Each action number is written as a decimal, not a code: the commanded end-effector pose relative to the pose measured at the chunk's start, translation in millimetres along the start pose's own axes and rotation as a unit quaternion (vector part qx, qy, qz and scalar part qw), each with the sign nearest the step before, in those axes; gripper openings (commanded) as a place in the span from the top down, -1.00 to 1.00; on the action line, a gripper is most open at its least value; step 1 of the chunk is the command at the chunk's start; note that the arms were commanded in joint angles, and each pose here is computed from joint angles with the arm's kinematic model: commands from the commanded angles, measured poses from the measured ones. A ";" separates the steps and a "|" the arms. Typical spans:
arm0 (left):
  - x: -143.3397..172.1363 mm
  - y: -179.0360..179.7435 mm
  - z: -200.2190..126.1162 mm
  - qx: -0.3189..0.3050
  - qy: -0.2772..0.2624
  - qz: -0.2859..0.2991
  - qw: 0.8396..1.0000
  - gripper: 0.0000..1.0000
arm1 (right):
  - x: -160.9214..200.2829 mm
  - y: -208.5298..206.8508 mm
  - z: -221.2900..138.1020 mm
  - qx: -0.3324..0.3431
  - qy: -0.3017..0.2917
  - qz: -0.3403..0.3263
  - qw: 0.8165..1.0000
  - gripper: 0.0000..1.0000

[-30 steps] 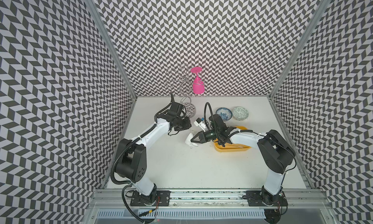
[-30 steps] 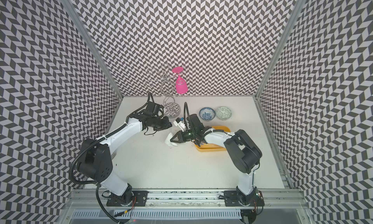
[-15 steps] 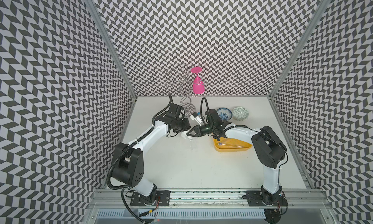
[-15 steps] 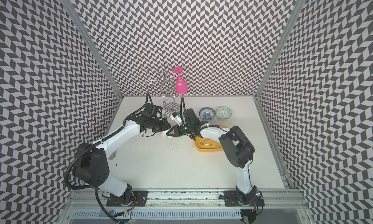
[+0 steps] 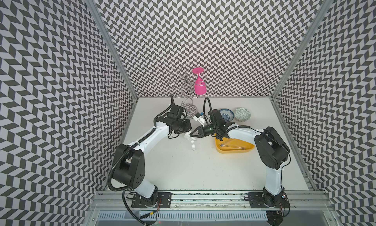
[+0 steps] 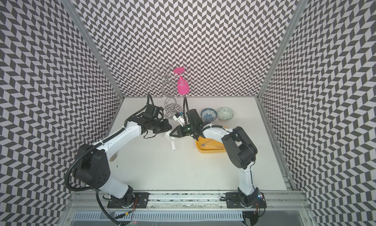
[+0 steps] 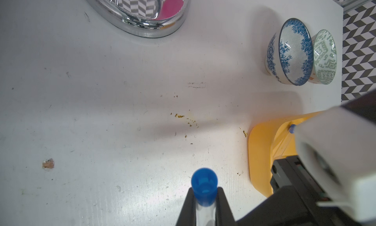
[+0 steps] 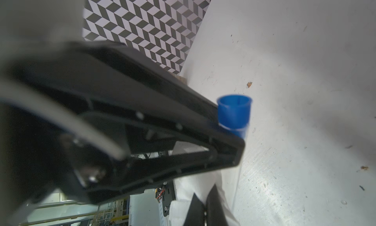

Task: Wipe the exteriors of test tubes
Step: Wipe the dirt from the test tube.

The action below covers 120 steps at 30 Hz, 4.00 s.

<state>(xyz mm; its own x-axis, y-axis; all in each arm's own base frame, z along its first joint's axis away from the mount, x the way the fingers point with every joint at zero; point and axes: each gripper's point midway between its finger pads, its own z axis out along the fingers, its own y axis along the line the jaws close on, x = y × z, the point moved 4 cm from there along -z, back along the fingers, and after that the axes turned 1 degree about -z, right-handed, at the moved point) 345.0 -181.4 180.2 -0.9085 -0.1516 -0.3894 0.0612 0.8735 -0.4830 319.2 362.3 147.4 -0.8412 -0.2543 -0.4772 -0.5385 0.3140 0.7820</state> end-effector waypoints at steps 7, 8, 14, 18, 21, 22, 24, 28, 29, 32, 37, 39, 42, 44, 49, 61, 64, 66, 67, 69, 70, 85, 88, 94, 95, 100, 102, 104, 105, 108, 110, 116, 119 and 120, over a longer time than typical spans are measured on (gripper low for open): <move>-13.2 -9.6 -11.6 0.004 -0.028 0.017 0.999 0.84 | 18.8 9.6 -13.6 0.004 -0.008 -0.001 1.000 1.00; -13.6 -9.3 -11.5 0.004 -0.028 0.017 0.999 0.85 | 21.5 10.1 -13.8 0.004 -0.007 0.000 1.000 1.00; -12.3 -7.4 -8.6 0.001 -0.026 0.022 0.999 0.85 | 30.0 14.2 -17.1 0.003 -0.006 0.003 1.000 1.00; -12.1 -11.1 -13.9 0.011 -0.031 0.027 0.999 0.85 | 26.2 10.8 -13.5 0.002 -0.007 0.003 1.000 1.00; -10.1 -13.4 -18.9 0.017 -0.034 0.030 0.999 0.85 | 14.4 10.5 -8.6 -0.004 -0.012 0.000 1.000 1.00; -8.8 -14.0 -19.6 0.018 -0.034 0.032 0.999 0.85 | 9.1 11.2 -6.6 -0.007 -0.014 -0.003 1.000 1.00; -6.9 -15.5 -20.9 0.021 -0.034 0.036 0.999 0.85 | 0.9 11.7 -3.7 -0.008 -0.015 -0.006 1.000 1.00; -4.4 -17.9 -24.3 0.025 -0.035 0.039 0.998 0.85 | -11.4 10.9 0.6 -0.005 -0.015 -0.014 1.000 1.00; -3.1 -18.7 -24.3 0.025 -0.033 0.040 0.998 0.85 | -15.4 11.3 0.6 -0.004 -0.017 -0.015 1.000 1.00; 0.6 -17.5 -24.2 0.022 -0.029 0.042 0.998 0.85 | -25.1 11.5 0.6 0.002 -0.025 -0.018 1.000 1.00; 2.8 -16.3 -23.8 0.019 -0.028 0.043 0.999 0.85 | -36.7 15.5 0.2 0.003 -0.032 -0.025 0.999 1.00; 1.5 -16.6 -24.6 0.017 -0.030 0.044 0.998 0.85 | -36.4 14.6 0.3 0.005 -0.031 -0.024 0.999 1.00; -0.3 -16.6 -24.9 0.012 -0.033 0.049 0.998 0.85 | -29.8 10.3 -0.2 0.016 -0.025 -0.021 0.999 1.00; -2.2 -14.7 -23.7 0.004 -0.033 0.050 0.998 0.85 | -23.2 8.4 -2.6 0.022 -0.023 -0.018 0.999 1.00; -7.2 -13.2 -22.0 -0.007 -0.035 0.054 0.998 0.85 | -4.8 6.1 -6.1 0.036 -0.016 -0.012 0.999 1.00; -10.5 -9.5 -18.4 -0.021 -0.033 0.050 0.998 0.87 | 31.6 7.9 -6.7 0.056 0.003 -0.003 0.998 1.00; -10.5 -9.0 -18.4 -0.023 -0.033 0.049 0.998 0.86 | 34.6 8.6 -8.0 0.052 0.004 0.000 0.999 1.00; -11.2 -9.0 -19.6 -0.023 -0.035 0.050 0.998 0.87 | 36.6 7.7 -9.0 0.051 0.005 0.001 0.999 1.00; -11.7 -8.6 -20.2 -0.024 -0.036 0.050 0.998 0.87 | 38.3 6.7 -9.9 0.050 0.006 0.003 0.999 1.00; -11.1 -8.6 -21.3 -0.026 -0.036 0.052 0.998 0.87 | 41.3 3.1 -13.3 0.050 0.007 0.008 0.999 1.00; -11.4 -7.2 -22.5 -0.029 -0.037 0.051 0.998 0.87 | 42.4 0.8 -16.0 0.051 0.005 0.010 0.999 1.00; -9.7 -20.0 -34.1 0.007 -0.044 0.061 0.997 0.87 | 36.3 -18.3 -16.1 0.020 -0.009 0.052 0.998 1.00; -7.0 -23.7 -31.8 0.020 -0.040 0.061 0.997 0.87 | 27.3 -9.2 -10.2 0.010 -0.005 0.041 0.999 1.00; -4.6 -24.1 -27.3 0.025 -0.034 0.061 0.997 0.87 | 20.2 6.2 -5.3 -0.028 -0.009 0.031 0.999 1.00; -4.7 -24.1 -27.3 0.025 -0.035 0.061 0.997 0.87 | 19.8 9.1 -6.0 -0.038 -0.013 0.033 0.999 1.00; -3.8 -25.5 -27.4 0.031 -0.034 0.061 0.997 0.87 | 16.0 24.6 -10.2 -0.085 -0.026 0.040 0.995 1.00; -3.7 -27.1 -28.3 0.034 -0.035 0.061 0.997 0.87 | 14.6 28.8 -10.3 -0.102 -0.027 0.052 0.993 1.00; -4.3 -27.9 -29.6 0.035 -0.037 0.062 0.997 0.87 | 12.9 32.2 -10.9 -0.120 -0.029 0.068 0.990 1.00; -4.8 -28.5 -30.7 0.035 -0.038 0.062 0.997 0.87 | 12.5 34.0 -10.9 -0.130 -0.028 0.078 0.988 1.00; -4.9 -30.2 -32.4 0.039 -0.041 0.065 0.996 0.87 | 12.2 38.5 -12.2 -0.158 -0.031 0.111 0.981 1.00; -5.9 -31.5 -34.6 0.041 -0.044 0.065 0.996 0.87 | 12.5 39.1 -13.0 -0.168 -0.033 0.130 0.977 1.00; -6.1 -34.4 -38.8 0.048 -0.047 0.067 0.996 0.87 | 8.5 35.2 -20.2 -0.201 -0.058 0.165 0.964 1.00; -4.8 -33.8 -40.2 0.047 -0.047 0.068 0.995 0.87 | 5.1 31.5 -33.2 -0.223 -0.083 0.180 0.954 1.00; -4.2 -33.8 -40.3 0.048 -0.047 0.068 0.995 0.87 | 4.7 29.9 -37.1 -0.227 -0.091 0.183 0.952 1.00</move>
<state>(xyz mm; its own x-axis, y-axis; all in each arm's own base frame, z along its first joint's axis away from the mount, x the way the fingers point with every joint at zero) 333.4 -188.7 216.0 -0.8661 -0.0778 -0.4939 0.1945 0.8575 -0.4763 295.4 346.5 160.9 -0.9863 -0.0750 -0.1470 -0.1491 0.0228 0.9886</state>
